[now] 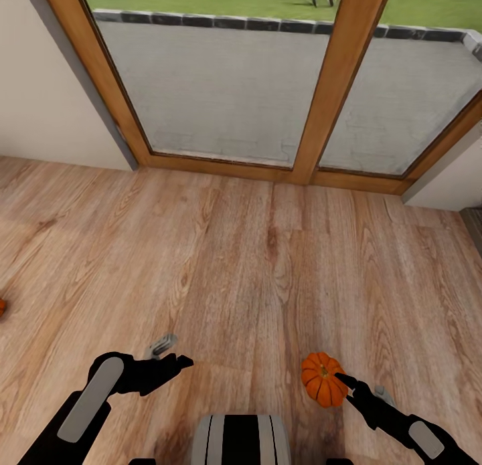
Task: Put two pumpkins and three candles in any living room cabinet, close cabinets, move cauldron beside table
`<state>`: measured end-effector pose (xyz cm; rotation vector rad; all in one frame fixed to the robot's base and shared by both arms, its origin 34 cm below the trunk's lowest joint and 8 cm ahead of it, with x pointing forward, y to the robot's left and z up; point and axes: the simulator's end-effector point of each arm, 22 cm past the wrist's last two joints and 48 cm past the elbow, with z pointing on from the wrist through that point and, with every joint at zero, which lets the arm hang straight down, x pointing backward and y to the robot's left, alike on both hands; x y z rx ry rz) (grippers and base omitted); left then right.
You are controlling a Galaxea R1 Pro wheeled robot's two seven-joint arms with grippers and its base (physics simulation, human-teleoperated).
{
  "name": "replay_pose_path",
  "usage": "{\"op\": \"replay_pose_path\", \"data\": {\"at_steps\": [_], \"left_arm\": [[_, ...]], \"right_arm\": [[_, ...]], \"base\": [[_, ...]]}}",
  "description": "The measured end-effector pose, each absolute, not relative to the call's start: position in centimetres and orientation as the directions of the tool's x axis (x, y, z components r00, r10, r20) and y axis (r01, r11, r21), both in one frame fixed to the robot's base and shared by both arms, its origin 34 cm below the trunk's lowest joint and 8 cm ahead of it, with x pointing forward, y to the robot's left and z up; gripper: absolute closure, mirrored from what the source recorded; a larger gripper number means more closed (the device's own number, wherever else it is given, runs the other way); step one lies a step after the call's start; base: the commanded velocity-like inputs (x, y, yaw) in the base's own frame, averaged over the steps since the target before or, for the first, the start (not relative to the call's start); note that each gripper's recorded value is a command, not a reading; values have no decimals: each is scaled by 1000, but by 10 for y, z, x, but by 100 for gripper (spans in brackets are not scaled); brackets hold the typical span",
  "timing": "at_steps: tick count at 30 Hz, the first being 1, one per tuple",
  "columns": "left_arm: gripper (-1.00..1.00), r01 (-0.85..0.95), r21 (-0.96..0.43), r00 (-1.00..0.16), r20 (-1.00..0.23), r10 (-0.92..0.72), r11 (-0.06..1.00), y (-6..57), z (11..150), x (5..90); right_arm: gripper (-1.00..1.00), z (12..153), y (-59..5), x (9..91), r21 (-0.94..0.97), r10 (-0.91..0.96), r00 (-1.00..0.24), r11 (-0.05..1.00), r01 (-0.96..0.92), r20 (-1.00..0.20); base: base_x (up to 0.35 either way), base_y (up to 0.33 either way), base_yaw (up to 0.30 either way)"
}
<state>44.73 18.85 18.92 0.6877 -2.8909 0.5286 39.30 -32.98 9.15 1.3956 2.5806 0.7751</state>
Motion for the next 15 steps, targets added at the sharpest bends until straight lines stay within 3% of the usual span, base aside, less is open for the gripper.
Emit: {"op": "replay_pose_path", "data": {"at_steps": [15], "left_arm": [[-100, -442, -328, -897, 156, -413, 835, 188, 208, 461]], "right_arm": [[100, 108, -329, 412, 517, 805, -583, 452, 727, 115]], "base": [[0, 0, 0]]}}
